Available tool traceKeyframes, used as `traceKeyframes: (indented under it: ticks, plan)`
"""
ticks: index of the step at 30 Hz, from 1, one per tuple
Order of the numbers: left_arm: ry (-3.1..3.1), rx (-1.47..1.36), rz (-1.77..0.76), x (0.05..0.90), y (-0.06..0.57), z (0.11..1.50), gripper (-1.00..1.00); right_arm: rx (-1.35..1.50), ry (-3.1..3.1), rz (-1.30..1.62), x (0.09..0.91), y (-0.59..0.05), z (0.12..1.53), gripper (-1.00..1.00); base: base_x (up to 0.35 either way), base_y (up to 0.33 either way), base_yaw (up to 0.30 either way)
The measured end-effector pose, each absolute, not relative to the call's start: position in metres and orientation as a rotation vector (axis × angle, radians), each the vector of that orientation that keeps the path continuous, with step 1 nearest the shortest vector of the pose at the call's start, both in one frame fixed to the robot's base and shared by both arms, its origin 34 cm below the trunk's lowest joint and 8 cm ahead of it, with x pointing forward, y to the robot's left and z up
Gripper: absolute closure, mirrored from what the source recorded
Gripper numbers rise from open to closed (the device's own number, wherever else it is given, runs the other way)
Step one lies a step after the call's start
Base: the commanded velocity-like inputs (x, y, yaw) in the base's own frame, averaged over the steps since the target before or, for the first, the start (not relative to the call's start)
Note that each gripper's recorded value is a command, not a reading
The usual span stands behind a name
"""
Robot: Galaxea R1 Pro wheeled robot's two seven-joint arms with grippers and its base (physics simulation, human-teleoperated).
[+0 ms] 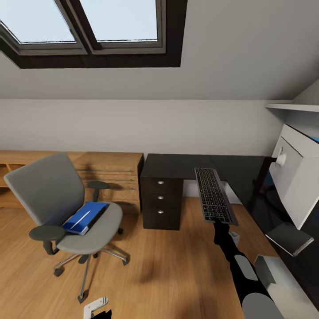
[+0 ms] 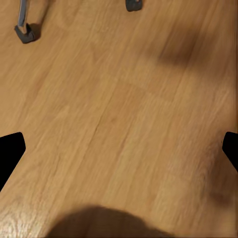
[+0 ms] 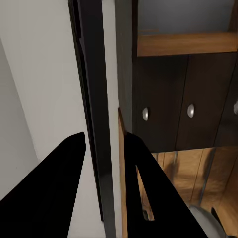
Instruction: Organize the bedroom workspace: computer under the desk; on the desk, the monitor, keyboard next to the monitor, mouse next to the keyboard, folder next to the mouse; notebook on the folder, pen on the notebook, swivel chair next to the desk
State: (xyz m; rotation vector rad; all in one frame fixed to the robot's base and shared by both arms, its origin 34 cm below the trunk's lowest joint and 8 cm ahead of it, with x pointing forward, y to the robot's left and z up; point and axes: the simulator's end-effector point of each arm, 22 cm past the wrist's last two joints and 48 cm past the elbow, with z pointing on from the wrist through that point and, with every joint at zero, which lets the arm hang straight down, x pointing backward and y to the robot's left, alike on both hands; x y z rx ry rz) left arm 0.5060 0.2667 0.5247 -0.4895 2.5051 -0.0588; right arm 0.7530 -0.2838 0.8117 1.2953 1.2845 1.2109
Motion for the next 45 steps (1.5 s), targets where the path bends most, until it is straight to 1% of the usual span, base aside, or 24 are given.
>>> traceKeyframes:
  ticks: [15, 28, 45]
  plan:
    - [2.508, -0.490, -0.058, 0.5052, 0.2668, 0.5237, -1.00, 1.289, 1.295, 1.209, 0.7530, -0.2870, 0.8104, 1.00, 0.149, 0.000, -0.024]
    - [2.507, -0.490, -0.059, 0.5053, 0.2666, 0.5237, -1.00, 1.288, 1.296, 1.209, 0.7530, -0.2870, 0.8106, 1.00, 0.060, 0.000, 0.000]
    - [2.508, -0.489, -0.059, 0.5049, 0.2665, 0.5236, -1.00, 1.286, 1.298, 1.208, 0.7527, -0.2869, 0.8103, 1.00, 0.204, 0.000, 0.000]
